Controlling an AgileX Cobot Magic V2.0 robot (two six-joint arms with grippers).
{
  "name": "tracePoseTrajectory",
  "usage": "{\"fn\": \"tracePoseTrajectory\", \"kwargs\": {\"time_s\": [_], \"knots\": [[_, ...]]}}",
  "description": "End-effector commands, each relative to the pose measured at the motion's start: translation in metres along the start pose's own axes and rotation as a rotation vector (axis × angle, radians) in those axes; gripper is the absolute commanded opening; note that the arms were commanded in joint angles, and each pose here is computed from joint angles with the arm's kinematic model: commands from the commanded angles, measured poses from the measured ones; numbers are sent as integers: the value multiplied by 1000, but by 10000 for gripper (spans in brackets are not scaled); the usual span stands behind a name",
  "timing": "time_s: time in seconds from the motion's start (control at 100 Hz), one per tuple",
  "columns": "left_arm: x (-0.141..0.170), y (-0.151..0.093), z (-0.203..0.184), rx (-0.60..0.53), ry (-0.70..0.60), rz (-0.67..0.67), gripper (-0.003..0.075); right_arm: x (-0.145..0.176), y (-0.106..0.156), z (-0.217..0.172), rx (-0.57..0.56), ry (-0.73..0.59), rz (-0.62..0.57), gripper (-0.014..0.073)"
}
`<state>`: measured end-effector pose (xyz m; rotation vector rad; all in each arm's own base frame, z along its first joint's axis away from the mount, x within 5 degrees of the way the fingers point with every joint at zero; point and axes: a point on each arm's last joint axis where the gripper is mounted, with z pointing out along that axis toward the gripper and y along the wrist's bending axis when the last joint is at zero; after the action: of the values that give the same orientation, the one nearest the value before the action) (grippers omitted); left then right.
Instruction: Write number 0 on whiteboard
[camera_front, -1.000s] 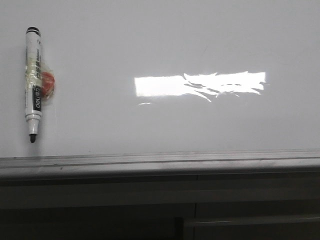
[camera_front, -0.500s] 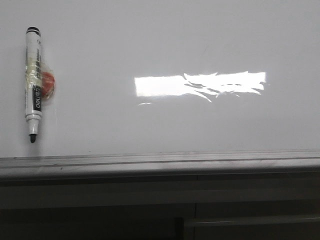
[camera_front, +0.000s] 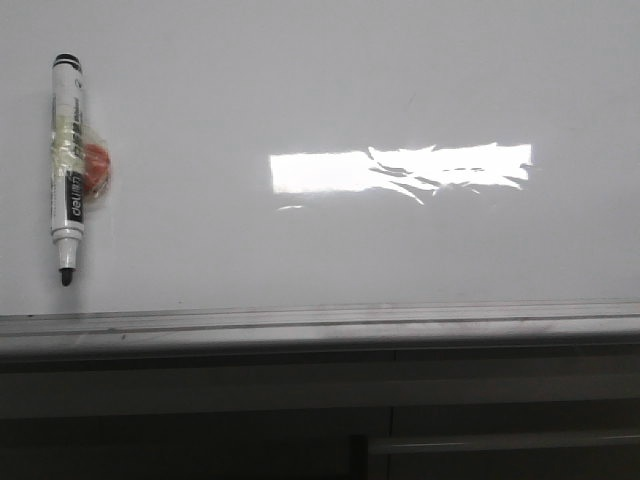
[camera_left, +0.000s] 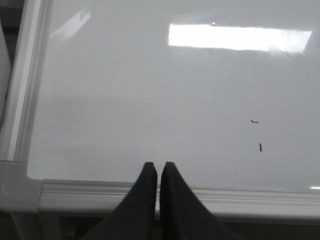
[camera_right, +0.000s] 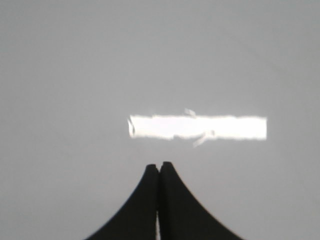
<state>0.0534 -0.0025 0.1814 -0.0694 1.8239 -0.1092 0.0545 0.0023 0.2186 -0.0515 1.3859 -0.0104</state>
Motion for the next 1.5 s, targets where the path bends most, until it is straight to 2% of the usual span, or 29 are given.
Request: {"fn": "tracePoseTrajectory", "kwargs": {"time_s": [0.0,0.13,0.21,0.28,0.34,0.41,0.42,0.43,0.45,0.51,0.57,0.65,0.7,0.79,0.87,0.92,0.98,1.1,1.32,1.41,1.49], "knots": [[6,0,2,14,-38,-12,-20,-16,3,-4,-26,-211,-18,-69],[6,0,2,13,-38,-10,-20,-22,4,-5,-37,-289,-18,-69],[5,2,2,-12,-49,71,-20,-23,4,-6,-39,-298,-18,-69],[1,4,1,-34,-88,159,-20,-23,4,-6,-38,-296,-18,-69],[-5,2,1,-21,-156,151,-20,-22,4,-5,-36,-281,-18,-69],[-16,-1,-2,28,-278,16,-20,-20,4,-5,-34,-265,-18,-69],[-19,-2,-3,43,-306,-54,-20,-20,4,-5,-34,-263,-16,-69],[-20,-2,-3,45,-319,-56,-20,-20,4,-5,-34,-263,-16,-69],[-23,-2,-4,61,-358,-142,-20,-20,3,-5,-33,-257,-12,-69],[-32,0,-8,79,-459,-275,-20,-21,3,-4,-30,-241,-7,-69],[-41,3,-13,77,-572,-321,-20,-23,2,-4,-24,-220,-5,-69],[-52,3,-19,88,-627,-345,-20,-25,0,-2,-2,-114,57,-69],[-59,-1,-23,103,-598,-331,-20,-27,-3,-1,22,-10,126,-69],[-73,-9,-29,119,-457,-255,-20,-37,-4,1,42,141,214,-69],[-81,-14,-31,130,-307,-242,-20,-48,-2,4,30,230,332,-69],[-87,-16,-32,132,-272,-241,-20,-55,0,6,21,265,379,-69],[-91,-16,-32,136,-277,-255,-20,-62,-1,10,20,253,382,-69],[-100,-15,-33,133,-366,-261,-20,-67,-2,13,20,217,383,-69],[-100,-15,-33,139,-367,-253,-19,-63,-1,12,20,253,387,-69],[-102,-20,-36,204,-335,-235,-19,-61,-1,11,20,281,378,-69],[-105,-28,-40,321,-319,-244,-19,-57,0,11,21,330,372,-69]]}}
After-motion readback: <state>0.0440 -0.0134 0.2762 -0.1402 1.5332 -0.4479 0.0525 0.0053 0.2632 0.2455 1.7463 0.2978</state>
